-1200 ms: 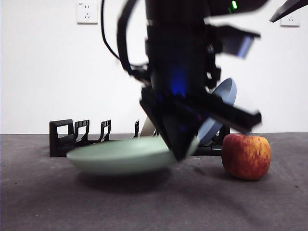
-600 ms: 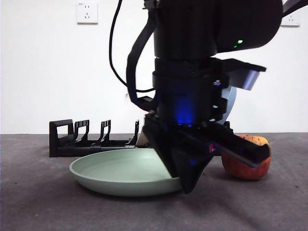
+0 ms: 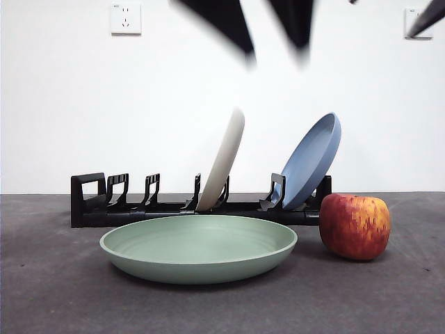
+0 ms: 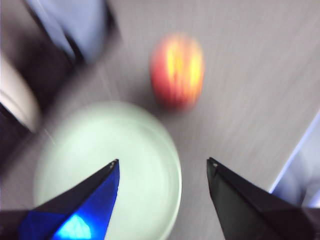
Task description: Take the green plate from the plate rack,put the plate on the table,take the apple from the table,put the apple in the plate
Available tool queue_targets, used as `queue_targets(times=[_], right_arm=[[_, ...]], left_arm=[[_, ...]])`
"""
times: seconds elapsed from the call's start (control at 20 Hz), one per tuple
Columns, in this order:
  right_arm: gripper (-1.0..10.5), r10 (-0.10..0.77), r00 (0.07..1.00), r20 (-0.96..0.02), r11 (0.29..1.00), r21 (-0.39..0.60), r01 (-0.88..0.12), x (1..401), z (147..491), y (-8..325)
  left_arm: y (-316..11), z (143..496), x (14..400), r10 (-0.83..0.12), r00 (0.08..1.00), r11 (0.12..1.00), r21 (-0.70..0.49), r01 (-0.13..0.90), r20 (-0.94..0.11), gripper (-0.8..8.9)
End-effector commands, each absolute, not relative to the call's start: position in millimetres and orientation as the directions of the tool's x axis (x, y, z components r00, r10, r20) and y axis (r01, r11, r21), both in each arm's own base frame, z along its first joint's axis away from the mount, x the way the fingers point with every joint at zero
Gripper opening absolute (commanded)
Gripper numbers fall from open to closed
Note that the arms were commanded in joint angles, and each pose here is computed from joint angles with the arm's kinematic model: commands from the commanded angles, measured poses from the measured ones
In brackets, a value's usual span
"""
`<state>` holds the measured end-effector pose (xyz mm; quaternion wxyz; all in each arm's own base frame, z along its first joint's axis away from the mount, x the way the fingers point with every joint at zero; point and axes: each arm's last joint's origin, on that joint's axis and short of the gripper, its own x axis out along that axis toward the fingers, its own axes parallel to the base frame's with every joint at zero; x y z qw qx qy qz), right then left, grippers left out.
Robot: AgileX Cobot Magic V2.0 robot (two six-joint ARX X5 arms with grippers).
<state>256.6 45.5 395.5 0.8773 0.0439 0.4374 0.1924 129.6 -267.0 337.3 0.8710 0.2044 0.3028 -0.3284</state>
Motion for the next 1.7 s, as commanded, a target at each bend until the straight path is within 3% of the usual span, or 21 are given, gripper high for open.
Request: queue_targets(times=[0.05, 0.2, 0.35, 0.55, 0.7, 0.8, 1.05, 1.7], right_arm=[[5.0, 0.348, 0.524, -0.777, 0.930, 0.216, -0.298, 255, 390, 45], [5.0, 0.362, 0.513, -0.778, 0.924, 0.227, -0.308, 237, 375, 49], [5.0, 0.388, 0.505, -0.771, 0.916, 0.263, -0.302, 203, 348, 55], [5.0, 0.373, 0.506, -0.777, 0.926, 0.278, -0.256, 163, 313, 62], [5.0, 0.309, 0.500, -0.809, 0.948, 0.224, -0.225, 154, 296, 67], [5.0, 0.311, 0.505, -0.805, 0.946, 0.213, -0.242, 159, 290, 74], [5.0, 0.297, 0.538, -0.789, 0.950, 0.191, -0.245, 192, 277, 90], [5.0, 0.229, 0.393, -0.891, 0.963, 0.149, -0.223, 252, 203, 118]], left_arm=[[-225, 383, 113, -0.547, 0.652, 0.704, 0.133, 0.698, -0.525, 2.96], [-165, 424, 94, -0.609, 0.708, 0.720, 0.124, 0.683, -0.358, 2.96], [-113, 442, 74, -0.629, 0.729, 0.737, 0.091, 0.670, -0.269, 2.96], [-63, 439, 49, -0.599, 0.745, 0.758, 0.090, 0.646, -0.294, 2.95], [-39, 426, 31, -0.653, 0.644, 0.706, -0.012, 0.708, -0.399, 2.90], [-26, 419, 21, -0.678, 0.585, 0.675, -0.062, 0.735, -0.446, 2.90], [1, 408, 5, -0.660, 0.573, 0.704, -0.133, 0.698, -0.486, 2.90], [50, 397, -29, -0.791, 0.529, 0.609, -0.303, 0.733, -0.309, 2.90]])
